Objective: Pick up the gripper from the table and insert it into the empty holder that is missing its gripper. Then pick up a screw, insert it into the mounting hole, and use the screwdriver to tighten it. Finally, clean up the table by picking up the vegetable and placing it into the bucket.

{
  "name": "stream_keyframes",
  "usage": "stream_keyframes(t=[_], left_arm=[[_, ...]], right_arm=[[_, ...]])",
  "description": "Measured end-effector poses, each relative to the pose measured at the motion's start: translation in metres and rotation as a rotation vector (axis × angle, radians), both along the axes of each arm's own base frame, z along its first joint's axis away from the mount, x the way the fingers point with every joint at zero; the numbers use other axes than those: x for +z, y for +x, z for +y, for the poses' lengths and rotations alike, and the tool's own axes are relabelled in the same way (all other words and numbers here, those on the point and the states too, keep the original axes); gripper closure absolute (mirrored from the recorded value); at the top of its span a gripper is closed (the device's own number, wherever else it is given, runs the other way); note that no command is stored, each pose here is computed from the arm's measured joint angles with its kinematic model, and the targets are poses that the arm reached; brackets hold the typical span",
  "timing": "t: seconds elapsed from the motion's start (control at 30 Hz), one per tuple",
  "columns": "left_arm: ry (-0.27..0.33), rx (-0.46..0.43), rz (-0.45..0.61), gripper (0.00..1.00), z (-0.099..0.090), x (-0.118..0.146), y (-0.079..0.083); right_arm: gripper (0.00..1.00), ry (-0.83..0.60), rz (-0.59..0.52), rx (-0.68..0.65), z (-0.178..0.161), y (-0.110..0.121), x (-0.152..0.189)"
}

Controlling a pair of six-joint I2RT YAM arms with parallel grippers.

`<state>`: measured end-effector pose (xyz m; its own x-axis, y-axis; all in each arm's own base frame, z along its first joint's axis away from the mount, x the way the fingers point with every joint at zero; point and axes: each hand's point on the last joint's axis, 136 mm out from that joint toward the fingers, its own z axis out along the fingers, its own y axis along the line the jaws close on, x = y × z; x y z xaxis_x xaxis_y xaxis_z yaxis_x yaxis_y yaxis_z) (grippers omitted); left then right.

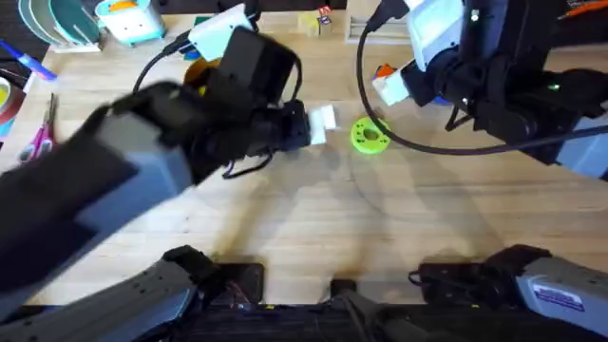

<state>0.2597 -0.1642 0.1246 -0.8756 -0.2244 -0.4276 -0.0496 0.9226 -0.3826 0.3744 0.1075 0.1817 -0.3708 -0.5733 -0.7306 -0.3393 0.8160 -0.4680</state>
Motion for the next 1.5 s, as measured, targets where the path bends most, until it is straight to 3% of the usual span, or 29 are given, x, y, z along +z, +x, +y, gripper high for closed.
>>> stream_keyframes(t=[0.13,0.33,0.73,0.87,1.03,1.13,1.23,1.3,1.5], left_arm=[[0.086,0.142,0.123,0.008,0.02,-0.01,0.015],[0.112,0.268,0.17,0.008,0.032,-0.023,0.046],[0.188,0.364,0.318,0.009,0.039,-0.078,0.044],[0.212,0.37,0.345,0.059,0.041,-0.091,0.043],[0.214,0.381,0.327,0.196,0.042,-0.09,0.047],[0.21,0.388,0.323,0.504,0.042,-0.09,0.049],[0.21,0.389,0.321,0.923,0.042,-0.09,0.049],[0.211,0.388,0.321,0.983,0.042,-0.09,0.049],[0.208,0.38,0.35,0.978,0.04,-0.086,0.045]], right_arm=[[0.007,0.0,0.0,0.0,0.0,0.0,0.0],[0.007,0.0,0.0,0.0,0.0,0.0,0.0],[0.009,0.0,0.0,0.0,0.0,0.0,0.0],[0.007,0.0,0.0,0.0,0.0,0.0,0.0],[0.007,0.0,0.0,0.0,0.0,0.0,0.0],[0.007,0.0,0.0,0.0,0.0,0.0,0.0],[0.008,0.0,0.0,0.0,0.0,0.0,0.0],[0.008,0.0,0.0,0.0,0.0,0.0,0.0],[0.007,0.0,0.001,0.0,0.0,0.0,0.0]])
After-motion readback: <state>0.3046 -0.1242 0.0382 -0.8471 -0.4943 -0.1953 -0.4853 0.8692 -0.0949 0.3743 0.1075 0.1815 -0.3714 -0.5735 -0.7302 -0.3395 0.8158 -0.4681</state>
